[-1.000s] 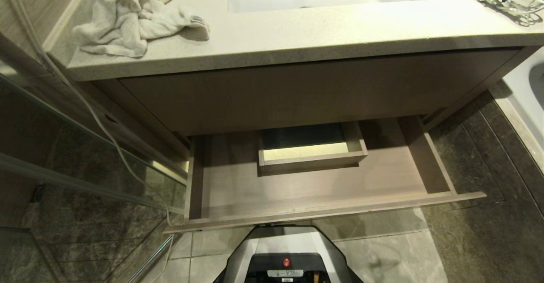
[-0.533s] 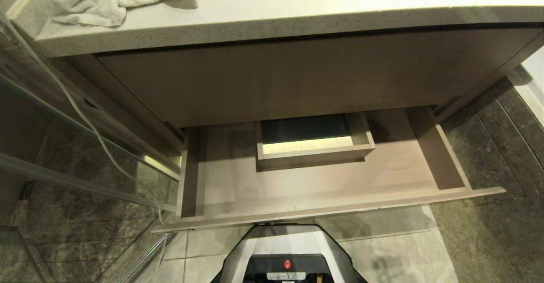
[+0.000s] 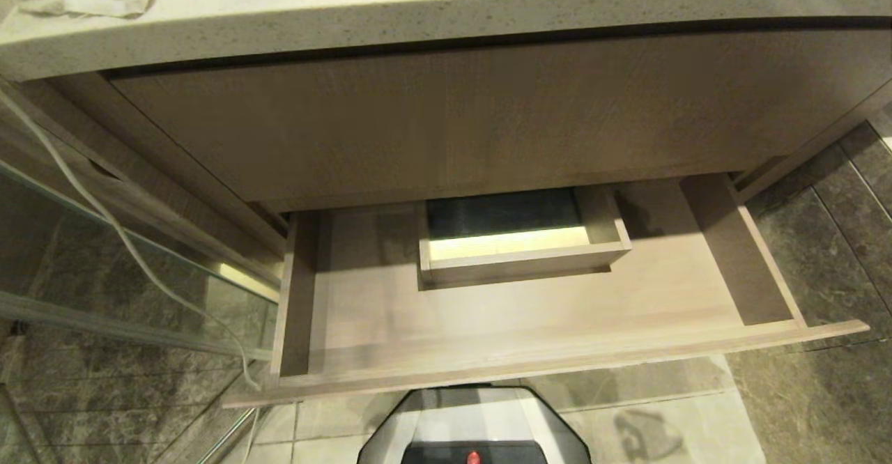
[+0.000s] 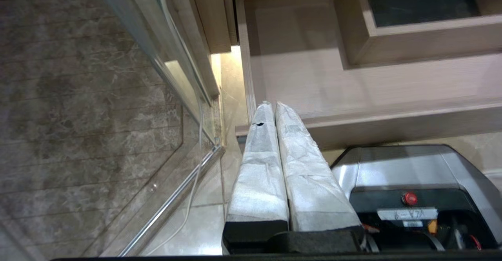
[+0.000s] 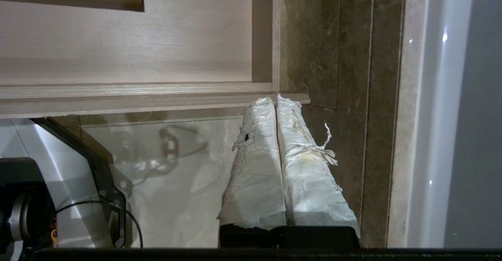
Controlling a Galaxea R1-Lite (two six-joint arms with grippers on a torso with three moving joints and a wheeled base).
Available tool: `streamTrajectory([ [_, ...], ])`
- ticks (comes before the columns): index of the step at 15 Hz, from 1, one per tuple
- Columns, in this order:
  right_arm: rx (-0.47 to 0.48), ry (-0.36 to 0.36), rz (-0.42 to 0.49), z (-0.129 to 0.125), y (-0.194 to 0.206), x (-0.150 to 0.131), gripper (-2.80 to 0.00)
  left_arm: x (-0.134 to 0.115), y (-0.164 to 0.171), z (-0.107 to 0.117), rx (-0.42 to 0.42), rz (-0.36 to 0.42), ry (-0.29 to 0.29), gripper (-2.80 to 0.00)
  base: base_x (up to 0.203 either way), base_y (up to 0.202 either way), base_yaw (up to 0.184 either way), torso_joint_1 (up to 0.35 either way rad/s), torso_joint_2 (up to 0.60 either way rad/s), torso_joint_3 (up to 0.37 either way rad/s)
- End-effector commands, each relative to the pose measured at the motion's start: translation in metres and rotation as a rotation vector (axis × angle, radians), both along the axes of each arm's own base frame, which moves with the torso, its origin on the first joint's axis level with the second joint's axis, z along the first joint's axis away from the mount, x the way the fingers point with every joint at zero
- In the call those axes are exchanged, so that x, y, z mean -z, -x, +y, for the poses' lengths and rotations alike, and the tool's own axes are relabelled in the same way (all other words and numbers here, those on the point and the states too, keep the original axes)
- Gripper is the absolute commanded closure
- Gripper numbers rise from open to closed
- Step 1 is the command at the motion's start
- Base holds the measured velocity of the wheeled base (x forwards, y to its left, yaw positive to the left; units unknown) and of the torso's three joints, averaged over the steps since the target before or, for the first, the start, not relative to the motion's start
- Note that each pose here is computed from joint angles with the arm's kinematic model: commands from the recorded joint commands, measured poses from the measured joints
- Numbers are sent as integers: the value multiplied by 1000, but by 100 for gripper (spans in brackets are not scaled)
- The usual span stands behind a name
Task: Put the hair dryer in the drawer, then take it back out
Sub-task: Close the drawer
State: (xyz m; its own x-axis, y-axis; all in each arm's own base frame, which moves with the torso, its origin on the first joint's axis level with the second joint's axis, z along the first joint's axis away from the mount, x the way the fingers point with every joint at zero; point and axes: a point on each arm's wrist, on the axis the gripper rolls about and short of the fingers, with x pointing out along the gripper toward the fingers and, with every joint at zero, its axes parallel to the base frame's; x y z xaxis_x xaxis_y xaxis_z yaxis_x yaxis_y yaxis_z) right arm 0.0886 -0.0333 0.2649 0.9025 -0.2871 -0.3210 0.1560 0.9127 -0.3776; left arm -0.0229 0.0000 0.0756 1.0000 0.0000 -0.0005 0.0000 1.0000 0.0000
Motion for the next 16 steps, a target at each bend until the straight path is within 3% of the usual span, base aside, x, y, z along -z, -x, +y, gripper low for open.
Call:
streamTrajectory([
  [1, -1, 1, 4, 0, 1, 1, 0, 0, 0, 0, 0, 3, 0, 0, 0, 0, 0, -60, 455, 354],
  [16, -16, -12, 37, 0, -3, 8, 0, 1, 0, 0, 0, 2, 0, 0, 0, 0, 0, -40, 384, 357],
])
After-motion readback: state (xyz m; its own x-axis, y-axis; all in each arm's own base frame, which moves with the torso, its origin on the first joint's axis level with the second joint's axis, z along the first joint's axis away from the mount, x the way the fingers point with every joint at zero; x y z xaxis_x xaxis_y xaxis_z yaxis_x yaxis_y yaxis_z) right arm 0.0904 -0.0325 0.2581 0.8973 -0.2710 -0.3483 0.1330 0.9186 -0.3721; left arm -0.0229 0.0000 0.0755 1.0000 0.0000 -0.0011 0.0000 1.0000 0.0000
